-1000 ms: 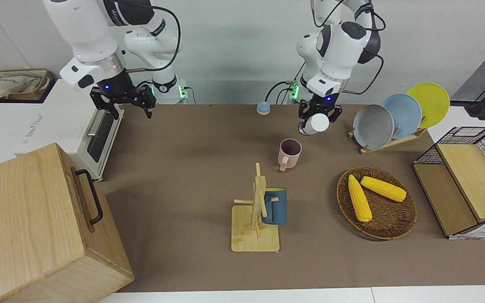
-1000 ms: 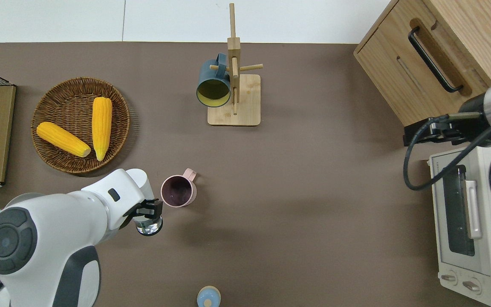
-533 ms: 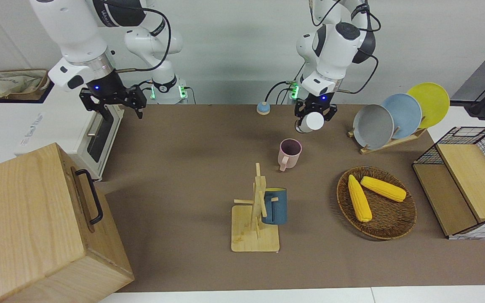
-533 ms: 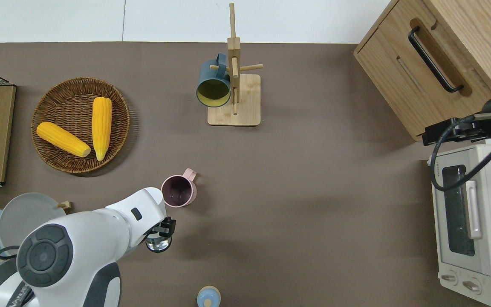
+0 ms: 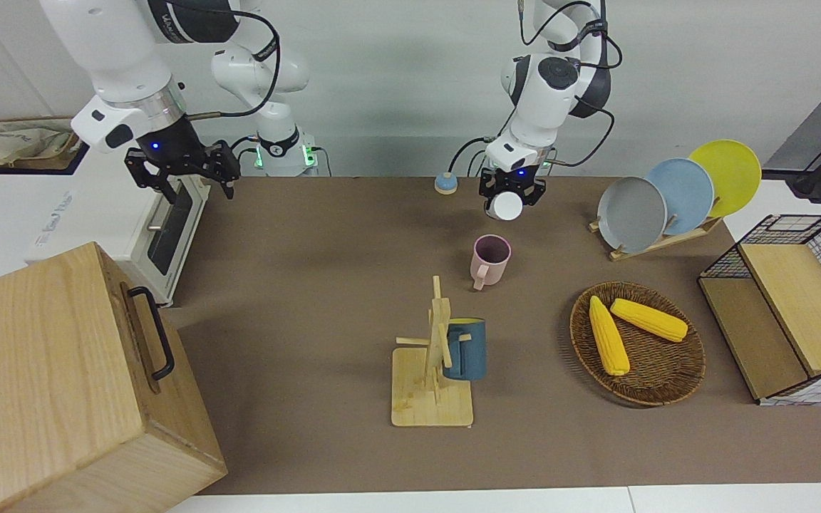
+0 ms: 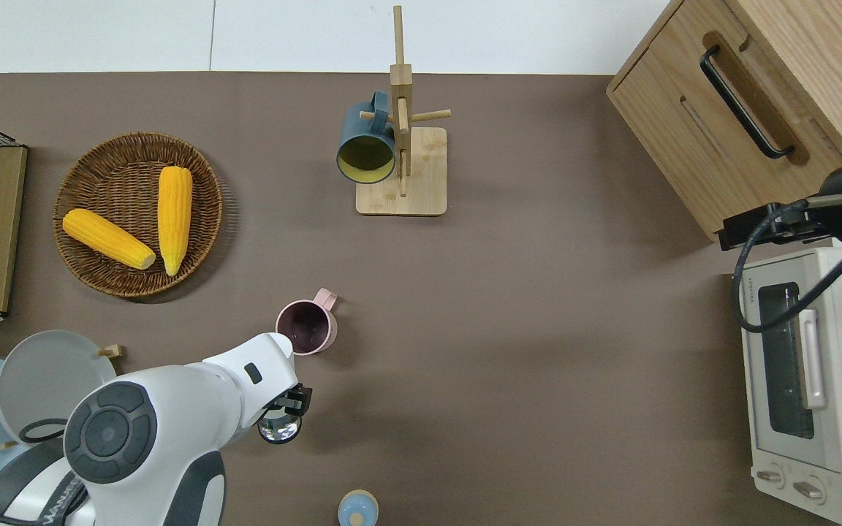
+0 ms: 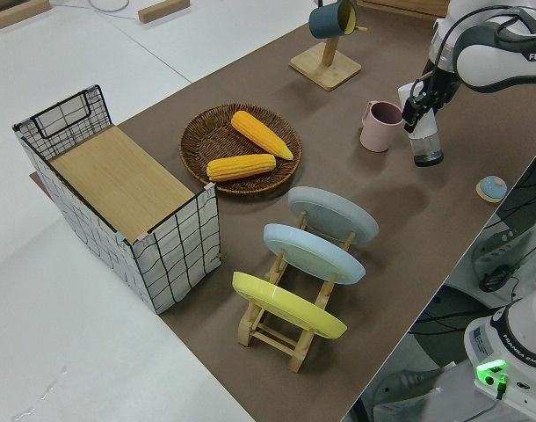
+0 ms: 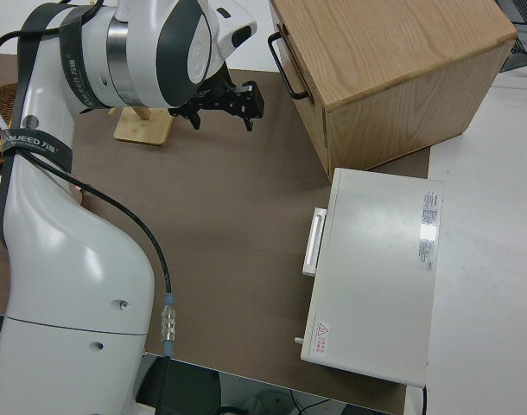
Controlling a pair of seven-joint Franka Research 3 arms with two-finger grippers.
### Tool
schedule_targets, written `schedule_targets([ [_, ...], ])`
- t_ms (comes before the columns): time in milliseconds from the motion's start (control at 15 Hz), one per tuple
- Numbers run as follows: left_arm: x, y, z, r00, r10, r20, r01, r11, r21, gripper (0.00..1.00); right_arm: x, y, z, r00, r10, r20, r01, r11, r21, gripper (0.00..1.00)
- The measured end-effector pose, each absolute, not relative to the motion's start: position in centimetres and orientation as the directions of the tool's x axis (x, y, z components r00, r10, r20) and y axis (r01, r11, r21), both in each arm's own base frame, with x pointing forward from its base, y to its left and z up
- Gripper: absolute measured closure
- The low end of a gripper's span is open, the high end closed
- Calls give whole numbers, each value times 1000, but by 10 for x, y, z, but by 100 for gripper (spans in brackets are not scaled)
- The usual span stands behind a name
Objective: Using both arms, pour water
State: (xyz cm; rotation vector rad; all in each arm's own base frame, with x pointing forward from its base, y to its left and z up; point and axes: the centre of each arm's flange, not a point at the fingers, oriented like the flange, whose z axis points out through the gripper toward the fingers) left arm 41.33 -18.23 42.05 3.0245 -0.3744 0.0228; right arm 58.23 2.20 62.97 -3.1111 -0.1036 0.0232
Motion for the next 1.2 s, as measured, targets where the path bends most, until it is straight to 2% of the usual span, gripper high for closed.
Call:
schedule_targets([
  [333, 424, -188, 409, 966, -254, -44, -247, -961, 122, 37, 581, 29, 631, 997, 78, -12, 78, -996, -30, 0],
  [733, 446, -196, 412, 948, -284, -144, -263, -953, 149, 37, 581, 28, 631, 997, 78, -11, 78, -996, -30, 0],
  [1200, 454, -195, 407, 941, -288, -179, -263, -953, 153, 37, 581, 28, 631, 997, 78, -11, 78, -997, -30, 0],
])
